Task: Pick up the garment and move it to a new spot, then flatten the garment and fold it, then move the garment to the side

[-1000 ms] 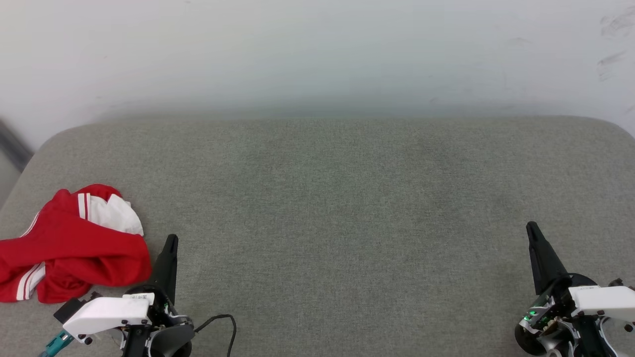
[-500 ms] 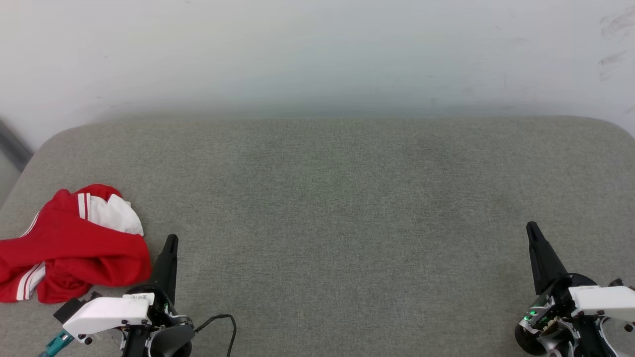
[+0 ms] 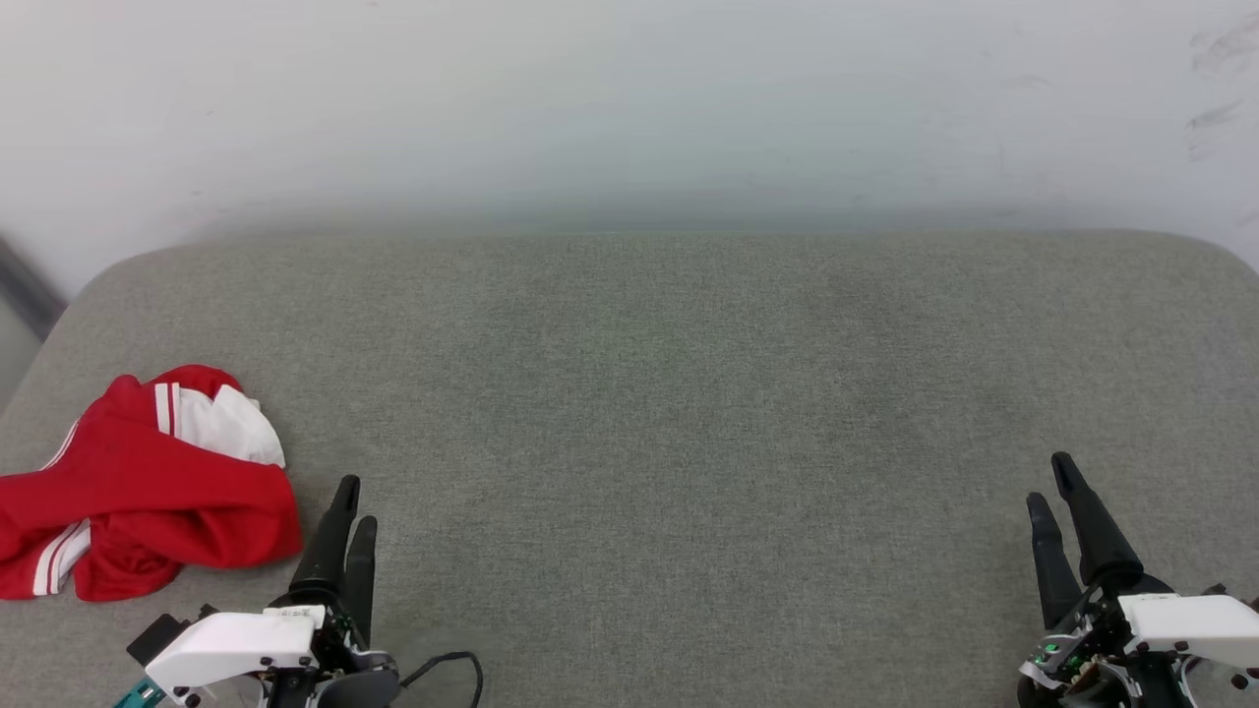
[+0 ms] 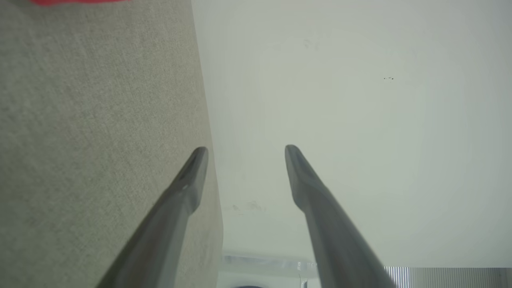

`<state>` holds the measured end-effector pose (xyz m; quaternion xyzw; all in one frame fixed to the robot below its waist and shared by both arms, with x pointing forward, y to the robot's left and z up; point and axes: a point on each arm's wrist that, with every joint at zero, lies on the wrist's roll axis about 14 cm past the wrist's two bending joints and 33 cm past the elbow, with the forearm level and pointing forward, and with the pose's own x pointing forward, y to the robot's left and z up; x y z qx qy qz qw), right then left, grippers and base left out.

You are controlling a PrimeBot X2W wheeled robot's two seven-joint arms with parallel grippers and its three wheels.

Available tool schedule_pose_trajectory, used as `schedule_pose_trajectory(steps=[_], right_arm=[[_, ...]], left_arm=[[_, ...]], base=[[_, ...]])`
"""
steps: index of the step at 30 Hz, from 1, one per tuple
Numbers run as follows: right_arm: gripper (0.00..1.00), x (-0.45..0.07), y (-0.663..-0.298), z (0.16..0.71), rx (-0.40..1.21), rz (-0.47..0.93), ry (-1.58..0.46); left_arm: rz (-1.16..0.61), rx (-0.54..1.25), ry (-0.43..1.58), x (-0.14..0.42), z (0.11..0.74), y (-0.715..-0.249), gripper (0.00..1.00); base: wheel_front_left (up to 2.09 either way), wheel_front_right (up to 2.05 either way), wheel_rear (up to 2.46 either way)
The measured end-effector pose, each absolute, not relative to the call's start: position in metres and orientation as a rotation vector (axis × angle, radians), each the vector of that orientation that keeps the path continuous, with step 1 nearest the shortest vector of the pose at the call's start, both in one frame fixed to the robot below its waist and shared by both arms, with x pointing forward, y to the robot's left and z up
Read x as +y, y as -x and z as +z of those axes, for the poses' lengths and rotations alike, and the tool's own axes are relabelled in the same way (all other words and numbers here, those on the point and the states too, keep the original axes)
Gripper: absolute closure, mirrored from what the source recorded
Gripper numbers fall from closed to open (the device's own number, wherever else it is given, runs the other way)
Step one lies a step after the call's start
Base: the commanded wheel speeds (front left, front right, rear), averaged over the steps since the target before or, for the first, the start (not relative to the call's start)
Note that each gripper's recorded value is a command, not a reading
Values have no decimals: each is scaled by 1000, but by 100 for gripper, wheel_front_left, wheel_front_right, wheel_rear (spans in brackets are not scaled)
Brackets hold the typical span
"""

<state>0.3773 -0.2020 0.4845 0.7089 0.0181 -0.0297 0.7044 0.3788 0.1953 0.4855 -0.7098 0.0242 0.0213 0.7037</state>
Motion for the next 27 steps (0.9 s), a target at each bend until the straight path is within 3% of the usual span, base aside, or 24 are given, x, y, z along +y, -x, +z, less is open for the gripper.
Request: schedule_pose_trajectory(steps=[12,27], right_arm=[[0,-199,-375,489,22,-64,-1463],[0,-198,-372,497,15,-39,-1075]], left_arm=[[9,43,1483,180,496,-382,0],[-28,16,1151,173,507,-384,0]], base=[[0,0,0],[0,0,0]])
